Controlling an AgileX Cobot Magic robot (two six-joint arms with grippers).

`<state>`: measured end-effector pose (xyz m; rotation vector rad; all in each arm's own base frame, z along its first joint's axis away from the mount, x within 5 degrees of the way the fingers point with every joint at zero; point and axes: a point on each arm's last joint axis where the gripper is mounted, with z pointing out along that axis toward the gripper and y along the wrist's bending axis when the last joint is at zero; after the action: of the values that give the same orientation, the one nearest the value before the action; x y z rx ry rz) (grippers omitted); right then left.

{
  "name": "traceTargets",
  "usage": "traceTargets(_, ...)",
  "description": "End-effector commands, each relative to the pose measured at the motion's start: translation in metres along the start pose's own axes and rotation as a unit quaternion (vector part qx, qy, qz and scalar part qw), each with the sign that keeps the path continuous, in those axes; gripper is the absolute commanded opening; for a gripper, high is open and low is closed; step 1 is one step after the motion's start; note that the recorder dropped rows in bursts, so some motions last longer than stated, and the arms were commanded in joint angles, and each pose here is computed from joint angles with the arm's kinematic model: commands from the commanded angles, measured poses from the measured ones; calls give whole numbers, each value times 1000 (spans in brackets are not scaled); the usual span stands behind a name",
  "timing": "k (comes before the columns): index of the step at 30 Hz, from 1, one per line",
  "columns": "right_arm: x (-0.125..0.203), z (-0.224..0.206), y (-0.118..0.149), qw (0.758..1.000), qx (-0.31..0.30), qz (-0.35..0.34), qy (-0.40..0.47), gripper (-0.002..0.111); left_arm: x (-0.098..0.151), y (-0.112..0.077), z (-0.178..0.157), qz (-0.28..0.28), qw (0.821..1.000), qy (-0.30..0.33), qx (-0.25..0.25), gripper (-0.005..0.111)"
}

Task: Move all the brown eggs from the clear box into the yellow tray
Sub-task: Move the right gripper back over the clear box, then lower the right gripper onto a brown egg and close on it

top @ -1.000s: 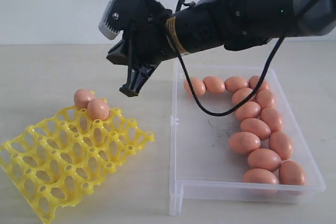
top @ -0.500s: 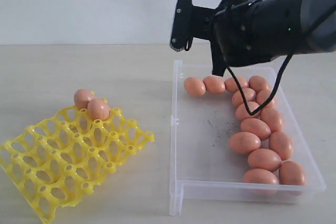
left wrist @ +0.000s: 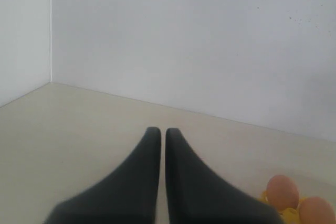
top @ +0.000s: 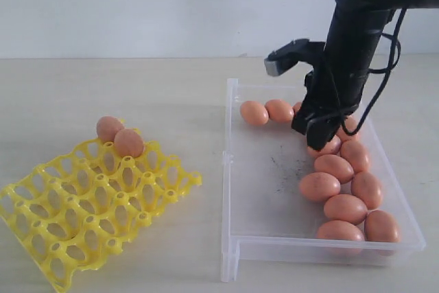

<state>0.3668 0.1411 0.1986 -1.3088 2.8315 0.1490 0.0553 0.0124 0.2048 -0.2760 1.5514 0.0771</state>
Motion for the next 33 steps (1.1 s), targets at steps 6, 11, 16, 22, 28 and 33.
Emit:
traceTargets(6,-1,3,6,985,-34,-171,5,50,-1,0,0,-9,1000,-7,0,4)
traceTargets(11,5,7,18,981,-45,-187,18,47,-1,0,0,-9,1000,-7,0,4)
traceTargets(16,3,16,38,968,-54,-241,34,47,-1,0,0,-9,1000,-7,0,4)
traceTargets(22,4,30,63,934,-21,-342,103,47,-1,0,0,-9,1000,-7,0,4)
traceTargets(28,5,31,62,935,-2,-333,120,47,-1,0,0,-9,1000,-7,0,4)
traceTargets(33,6,30,59,931,11,-340,131,47,-1,0,0,-9,1000,-7,0,4)
